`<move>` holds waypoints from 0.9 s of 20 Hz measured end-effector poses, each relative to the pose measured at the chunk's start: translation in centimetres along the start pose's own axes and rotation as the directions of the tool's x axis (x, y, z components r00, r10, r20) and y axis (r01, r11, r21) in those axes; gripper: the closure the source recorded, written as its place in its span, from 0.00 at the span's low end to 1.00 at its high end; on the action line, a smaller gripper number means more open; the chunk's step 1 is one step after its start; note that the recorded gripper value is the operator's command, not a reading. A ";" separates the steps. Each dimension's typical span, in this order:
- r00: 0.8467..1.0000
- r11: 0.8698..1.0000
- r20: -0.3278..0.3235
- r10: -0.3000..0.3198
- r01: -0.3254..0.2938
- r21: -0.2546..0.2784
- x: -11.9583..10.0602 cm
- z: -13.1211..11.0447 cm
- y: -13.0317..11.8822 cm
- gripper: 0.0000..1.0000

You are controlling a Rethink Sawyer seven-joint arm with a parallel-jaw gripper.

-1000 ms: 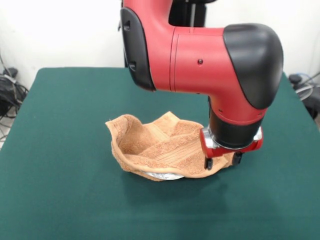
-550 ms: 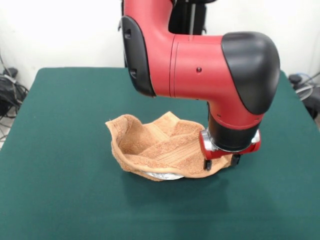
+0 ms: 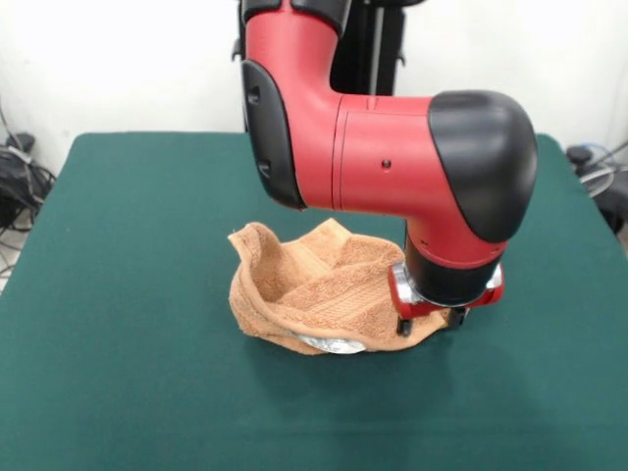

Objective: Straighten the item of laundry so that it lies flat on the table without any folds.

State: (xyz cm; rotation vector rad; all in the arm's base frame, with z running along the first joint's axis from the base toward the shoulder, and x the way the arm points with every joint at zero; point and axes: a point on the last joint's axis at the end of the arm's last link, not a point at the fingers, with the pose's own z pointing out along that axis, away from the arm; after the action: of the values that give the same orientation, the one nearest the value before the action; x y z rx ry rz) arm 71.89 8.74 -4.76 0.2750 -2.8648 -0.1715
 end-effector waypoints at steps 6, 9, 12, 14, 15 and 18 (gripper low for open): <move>1.000 1.000 0.000 0.000 0.000 0.000 0.0 0.0 0.0 0.00; 1.000 1.000 0.000 0.000 0.000 0.000 0.0 0.0 0.0 0.00; 1.000 1.000 0.000 0.000 0.000 0.000 0.0 0.0 0.0 1.00; 1.000 1.000 0.000 0.000 0.000 0.000 0.0 0.0 0.0 1.00; 1.000 1.000 0.000 0.000 0.000 0.000 0.0 0.0 0.0 1.00; 1.000 1.000 0.000 0.000 0.000 0.000 0.0 0.0 0.0 1.00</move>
State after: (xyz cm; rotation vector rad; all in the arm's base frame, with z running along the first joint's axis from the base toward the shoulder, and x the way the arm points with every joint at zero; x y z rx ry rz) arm 71.89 8.78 -4.75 0.2756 -2.8647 -0.1717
